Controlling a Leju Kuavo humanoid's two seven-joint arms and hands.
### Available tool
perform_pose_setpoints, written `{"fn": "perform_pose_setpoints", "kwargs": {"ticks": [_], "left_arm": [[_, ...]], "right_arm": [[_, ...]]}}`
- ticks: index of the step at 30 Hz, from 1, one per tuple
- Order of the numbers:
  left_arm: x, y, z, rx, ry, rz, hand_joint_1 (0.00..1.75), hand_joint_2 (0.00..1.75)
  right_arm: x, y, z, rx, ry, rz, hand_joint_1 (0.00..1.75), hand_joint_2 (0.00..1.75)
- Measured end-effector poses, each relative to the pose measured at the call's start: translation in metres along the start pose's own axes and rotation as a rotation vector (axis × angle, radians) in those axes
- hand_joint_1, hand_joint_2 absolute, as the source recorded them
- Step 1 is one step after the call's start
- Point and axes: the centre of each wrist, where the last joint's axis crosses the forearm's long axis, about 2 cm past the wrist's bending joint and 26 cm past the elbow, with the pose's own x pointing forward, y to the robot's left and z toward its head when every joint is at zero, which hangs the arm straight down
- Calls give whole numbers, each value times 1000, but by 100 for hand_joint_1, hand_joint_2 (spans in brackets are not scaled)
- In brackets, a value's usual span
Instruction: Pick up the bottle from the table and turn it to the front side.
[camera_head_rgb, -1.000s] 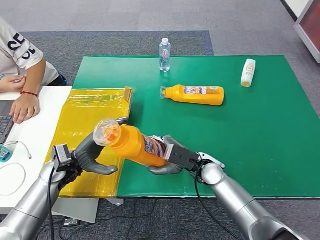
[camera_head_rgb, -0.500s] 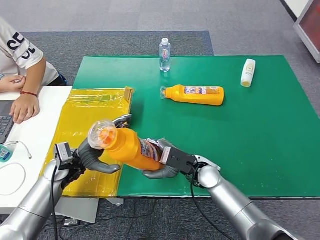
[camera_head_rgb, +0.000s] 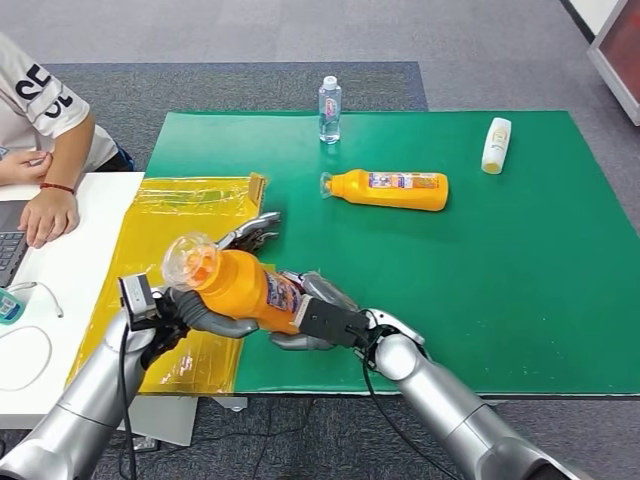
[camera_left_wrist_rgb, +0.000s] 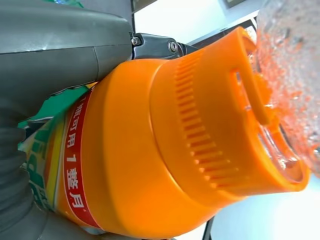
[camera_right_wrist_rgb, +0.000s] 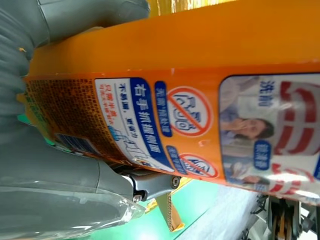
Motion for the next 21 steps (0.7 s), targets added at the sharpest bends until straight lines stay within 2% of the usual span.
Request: {"fn": "perform_pose_setpoints", "kwargs": {"ticks": [8,12,21], "left_arm": [[-3,0,-1,2,5,5,2,175],[-3,-1,2,1,14,11,175,175],[-4,0,15,-10,47,15,175,175]], "right_arm": [[-1,2,-2,-33,11,31,175,175],[2,3,-2,-58,12,66,175,175],[10,9,4,-122,25,145,175,175]]}}
